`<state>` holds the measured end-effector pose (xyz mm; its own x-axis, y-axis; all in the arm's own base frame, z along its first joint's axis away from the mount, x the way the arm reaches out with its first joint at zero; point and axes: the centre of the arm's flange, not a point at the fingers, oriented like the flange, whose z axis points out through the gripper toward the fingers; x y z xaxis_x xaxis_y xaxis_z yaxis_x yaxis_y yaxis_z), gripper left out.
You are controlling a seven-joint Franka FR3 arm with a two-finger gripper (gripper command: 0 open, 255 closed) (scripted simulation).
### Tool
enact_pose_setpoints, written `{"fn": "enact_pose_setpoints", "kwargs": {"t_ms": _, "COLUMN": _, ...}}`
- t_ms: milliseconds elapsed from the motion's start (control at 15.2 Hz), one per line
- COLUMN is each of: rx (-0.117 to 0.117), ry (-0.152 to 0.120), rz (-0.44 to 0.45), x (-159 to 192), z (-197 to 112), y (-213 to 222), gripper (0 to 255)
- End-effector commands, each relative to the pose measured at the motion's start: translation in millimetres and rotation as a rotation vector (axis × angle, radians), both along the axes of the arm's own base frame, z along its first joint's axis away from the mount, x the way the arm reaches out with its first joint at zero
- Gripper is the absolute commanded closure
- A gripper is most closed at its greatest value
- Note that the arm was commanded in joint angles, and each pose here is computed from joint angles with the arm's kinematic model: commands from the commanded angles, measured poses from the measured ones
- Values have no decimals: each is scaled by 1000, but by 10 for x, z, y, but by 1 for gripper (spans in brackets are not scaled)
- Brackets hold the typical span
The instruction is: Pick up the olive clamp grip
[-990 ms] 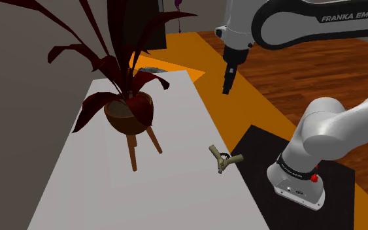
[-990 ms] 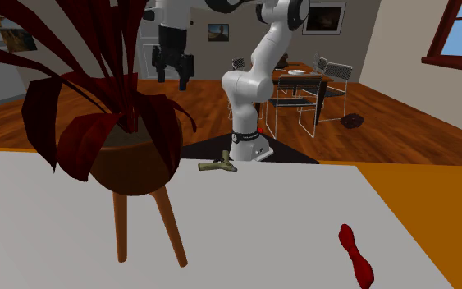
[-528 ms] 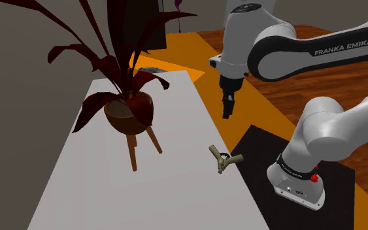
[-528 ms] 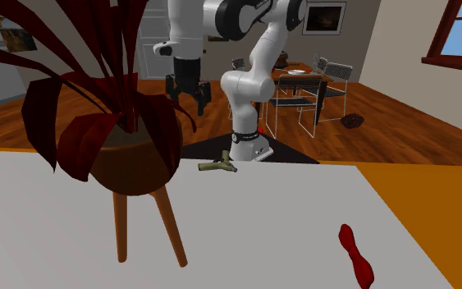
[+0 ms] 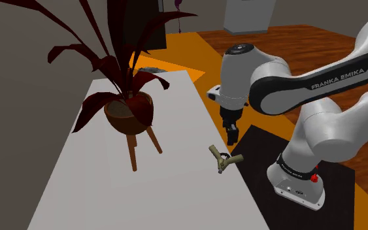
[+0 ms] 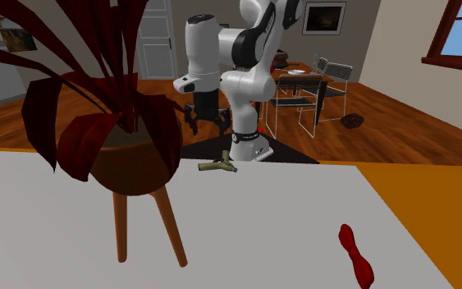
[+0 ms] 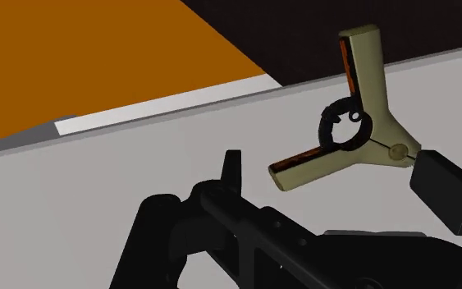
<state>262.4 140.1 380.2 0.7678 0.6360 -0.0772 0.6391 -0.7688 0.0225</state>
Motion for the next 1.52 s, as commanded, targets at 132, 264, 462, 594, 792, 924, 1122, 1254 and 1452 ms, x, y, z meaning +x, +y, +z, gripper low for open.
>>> {"fn": "enact_pose_setpoints", "kwargs": {"t_ms": 132, "rx": 9, "ry": 49, "rz": 79, "x": -225, "z": -432, "y": 198, "gripper": 0}}
{"fn": "enact_pose_setpoints", "kwargs": {"t_ms": 264, "rx": 12, "ry": 62, "rz": 100, "x": -289, "z": -537, "y": 243, "gripper": 0}}
{"fn": "enact_pose_setpoints", "kwargs": {"t_ms": 462, "rx": 12, "ry": 62, "rz": 100, "x": -289, "z": -696, "y": 243, "gripper": 0}}
{"fn": "enact_pose_setpoints", "kwargs": {"t_ms": 594, "rx": 12, "ry": 62, "rz": 100, "x": -289, "z": -801, "y": 243, "gripper": 0}}
{"fn": "enact_pose_setpoints", "kwargs": {"t_ms": 792, "rx": 12, "ry": 62, "rz": 100, "x": -289, "z": -937, "y": 243, "gripper": 0}}
{"fn": "enact_pose_setpoints", "kwargs": {"t_ms": 924, "rx": 12, "ry": 62, "rz": 100, "x": -292, "z": -931, "y": 247, "gripper": 255}}
{"fn": "enact_pose_setpoints", "kwargs": {"t_ms": 1122, "rx": 12, "ry": 62, "rz": 100, "x": -290, "z": -930, "y": 246, "gripper": 255}}
{"fn": "enact_pose_setpoints", "kwargs": {"t_ms": 1254, "rx": 12, "ry": 62, "rz": 100, "x": -290, "z": -931, "y": 246, "gripper": 255}}
{"fn": "enact_pose_setpoints", "kwargs": {"t_ms": 1452, "rx": 12, "ry": 62, "rz": 100, "x": -290, "z": -931, "y": 245, "gripper": 255}}
